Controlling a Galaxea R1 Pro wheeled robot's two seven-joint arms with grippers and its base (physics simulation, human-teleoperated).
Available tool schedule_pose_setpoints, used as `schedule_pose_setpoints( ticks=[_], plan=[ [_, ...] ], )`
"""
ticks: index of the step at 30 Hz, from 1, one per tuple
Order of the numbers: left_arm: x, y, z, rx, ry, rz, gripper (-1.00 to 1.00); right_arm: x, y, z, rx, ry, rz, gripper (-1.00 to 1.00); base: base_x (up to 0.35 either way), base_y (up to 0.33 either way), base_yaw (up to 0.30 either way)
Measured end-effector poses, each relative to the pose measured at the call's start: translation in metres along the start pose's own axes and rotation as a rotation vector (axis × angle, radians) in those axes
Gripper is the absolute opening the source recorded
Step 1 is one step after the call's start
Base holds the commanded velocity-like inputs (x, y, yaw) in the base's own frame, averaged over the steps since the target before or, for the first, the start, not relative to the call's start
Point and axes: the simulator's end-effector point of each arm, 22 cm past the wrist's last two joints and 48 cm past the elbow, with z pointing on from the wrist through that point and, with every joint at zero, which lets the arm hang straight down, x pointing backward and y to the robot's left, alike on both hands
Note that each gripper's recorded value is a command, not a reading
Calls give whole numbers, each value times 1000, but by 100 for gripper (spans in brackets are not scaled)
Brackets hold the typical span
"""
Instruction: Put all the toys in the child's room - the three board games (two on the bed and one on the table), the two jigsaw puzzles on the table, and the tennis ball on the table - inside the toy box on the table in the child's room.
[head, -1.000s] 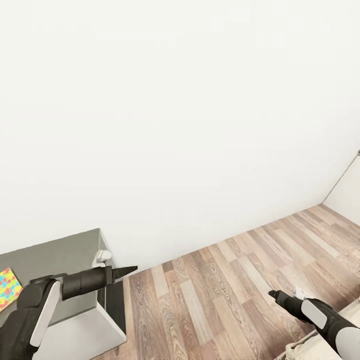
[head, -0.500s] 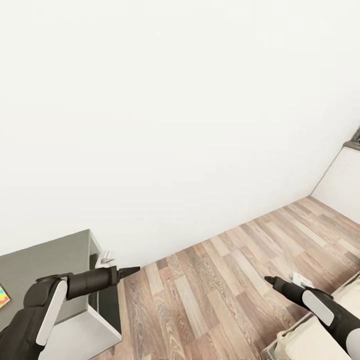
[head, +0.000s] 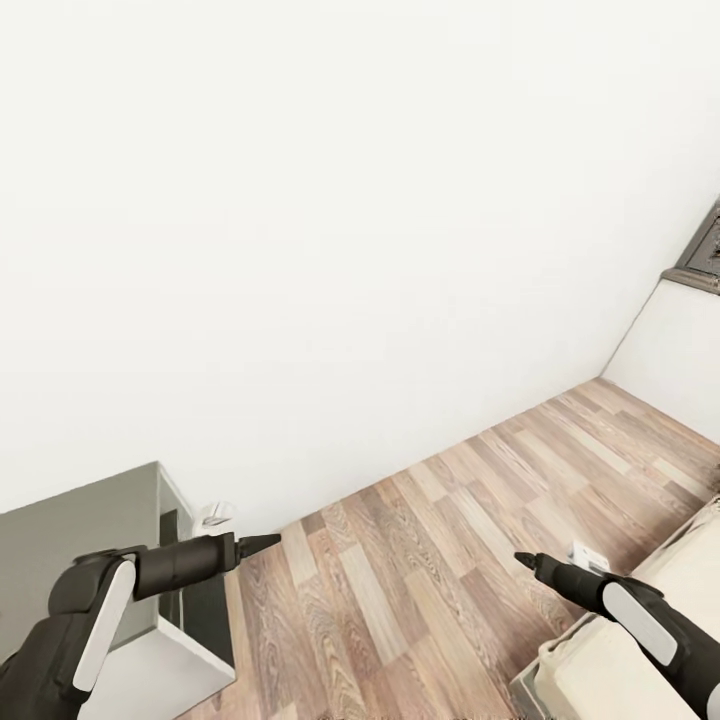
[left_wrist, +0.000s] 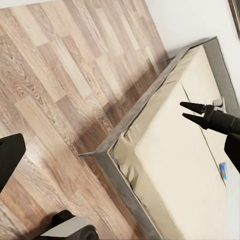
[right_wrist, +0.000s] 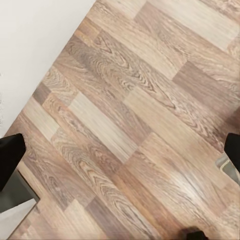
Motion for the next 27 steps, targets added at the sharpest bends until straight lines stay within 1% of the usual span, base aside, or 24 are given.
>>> schedule_pose_setpoints(
  ticks=[2, 3, 5, 6, 9, 11, 12, 16, 21, 27],
  plan=[
    [1, 1, 1, -1, 2, -2, 100, 1, 3, 1, -19, 4, 2, 100, 0, 0, -125],
    [1, 2, 1, -1, 3, -3, 100, 2, 7, 1, -45, 6, 4, 100, 0, 0, -125],
    [2, 3, 1, -2, 4, -6, 100, 3, 12, 1, -76, 9, 5, 100, 0, 0, -125],
    [2, 3, 2, -2, 6, -7, 100, 2, 13, -2, -105, 10, 7, 100, 0, 0, -125],
    [3, 5, 3, -4, 8, -10, 100, 1, 8, -6, -144, 14, 9, 100, 0, 0, -125],
    [4, 6, 3, -6, 10, -11, 100, 0, 4, -11, -184, 18, 16, 100, 0, 0, -125],
    [4, 7, 3, -6, 11, -11, 100, 1, 2, -13, -208, 21, 22, 100, 0, 0, -125],
    [5, 9, 4, -7, 13, -14, 100, 5, -3, -18, -256, 29, 47, 100, 0, 0, -125],
    [7, 10, 5, -7, 16, -19, 100, 3, -7, -21, -288, 20, 77, 100, 0, -69, -125],
    [8, 12, 7, -4, 20, -21, 100, 3, -10, -20, -293, 18, 89, 100, 0, -142, -124]
  ],
)
